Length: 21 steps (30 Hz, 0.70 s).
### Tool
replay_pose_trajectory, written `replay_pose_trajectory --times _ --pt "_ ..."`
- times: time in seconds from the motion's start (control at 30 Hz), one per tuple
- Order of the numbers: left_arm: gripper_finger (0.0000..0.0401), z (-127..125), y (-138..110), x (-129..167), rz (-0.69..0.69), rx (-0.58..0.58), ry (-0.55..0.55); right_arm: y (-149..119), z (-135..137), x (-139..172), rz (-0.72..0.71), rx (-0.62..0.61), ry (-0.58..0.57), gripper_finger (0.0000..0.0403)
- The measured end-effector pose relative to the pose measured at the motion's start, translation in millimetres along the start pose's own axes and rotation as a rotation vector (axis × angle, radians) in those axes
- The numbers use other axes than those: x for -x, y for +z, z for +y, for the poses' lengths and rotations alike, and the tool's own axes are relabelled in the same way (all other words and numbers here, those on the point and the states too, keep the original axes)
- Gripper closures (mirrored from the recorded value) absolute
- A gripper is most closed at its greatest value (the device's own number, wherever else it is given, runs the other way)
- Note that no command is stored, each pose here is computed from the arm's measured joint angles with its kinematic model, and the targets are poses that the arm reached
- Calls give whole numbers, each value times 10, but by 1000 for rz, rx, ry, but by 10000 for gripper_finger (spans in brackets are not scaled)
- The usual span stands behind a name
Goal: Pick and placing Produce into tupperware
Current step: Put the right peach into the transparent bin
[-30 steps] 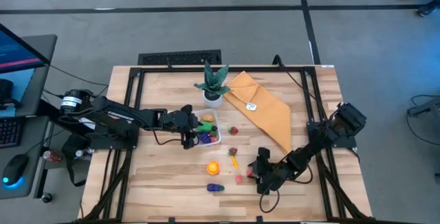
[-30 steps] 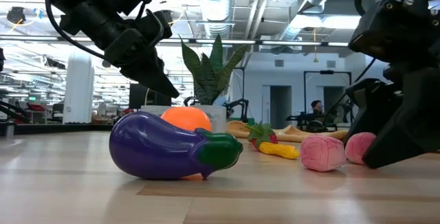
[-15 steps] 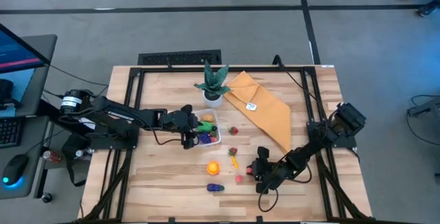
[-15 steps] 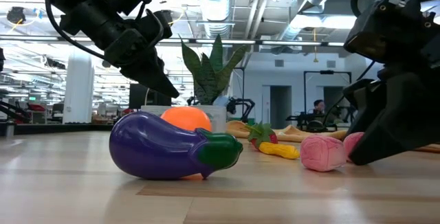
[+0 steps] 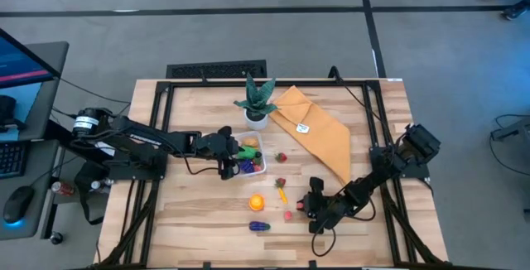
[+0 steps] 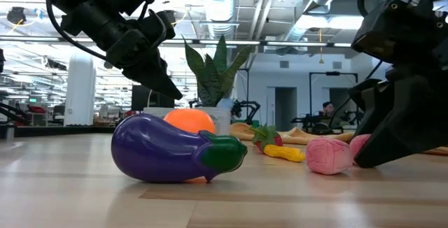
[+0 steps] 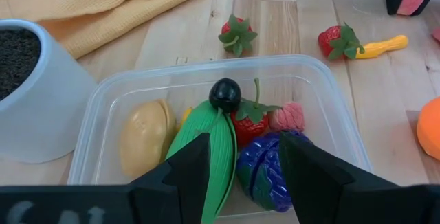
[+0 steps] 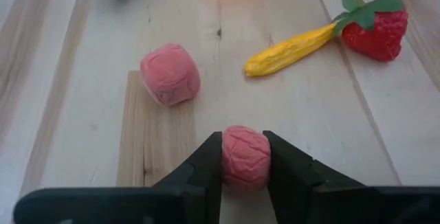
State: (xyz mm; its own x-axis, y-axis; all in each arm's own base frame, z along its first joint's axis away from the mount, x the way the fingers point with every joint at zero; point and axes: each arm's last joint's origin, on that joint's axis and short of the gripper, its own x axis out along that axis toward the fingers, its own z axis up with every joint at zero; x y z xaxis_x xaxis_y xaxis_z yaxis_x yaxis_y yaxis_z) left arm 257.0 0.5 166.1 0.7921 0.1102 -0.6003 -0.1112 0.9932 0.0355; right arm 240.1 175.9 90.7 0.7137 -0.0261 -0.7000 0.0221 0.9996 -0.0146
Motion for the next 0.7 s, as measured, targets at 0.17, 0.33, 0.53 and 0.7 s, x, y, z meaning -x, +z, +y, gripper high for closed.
replay_pose_trajectory --times 0.17,0.33,0.53,0.7 --pt "239 0 0 0 0 0 0 41 -54 -10 -3 33 -8 318" --pt "239 0 0 0 0 -1 0 138 -132 20 -27 66 -25 318" --pt "239 0 0 0 0 -1 0 305 -207 124 -85 118 -28 318" --pt "239 0 0 0 0 -1 0 456 -272 246 -143 172 -30 318"
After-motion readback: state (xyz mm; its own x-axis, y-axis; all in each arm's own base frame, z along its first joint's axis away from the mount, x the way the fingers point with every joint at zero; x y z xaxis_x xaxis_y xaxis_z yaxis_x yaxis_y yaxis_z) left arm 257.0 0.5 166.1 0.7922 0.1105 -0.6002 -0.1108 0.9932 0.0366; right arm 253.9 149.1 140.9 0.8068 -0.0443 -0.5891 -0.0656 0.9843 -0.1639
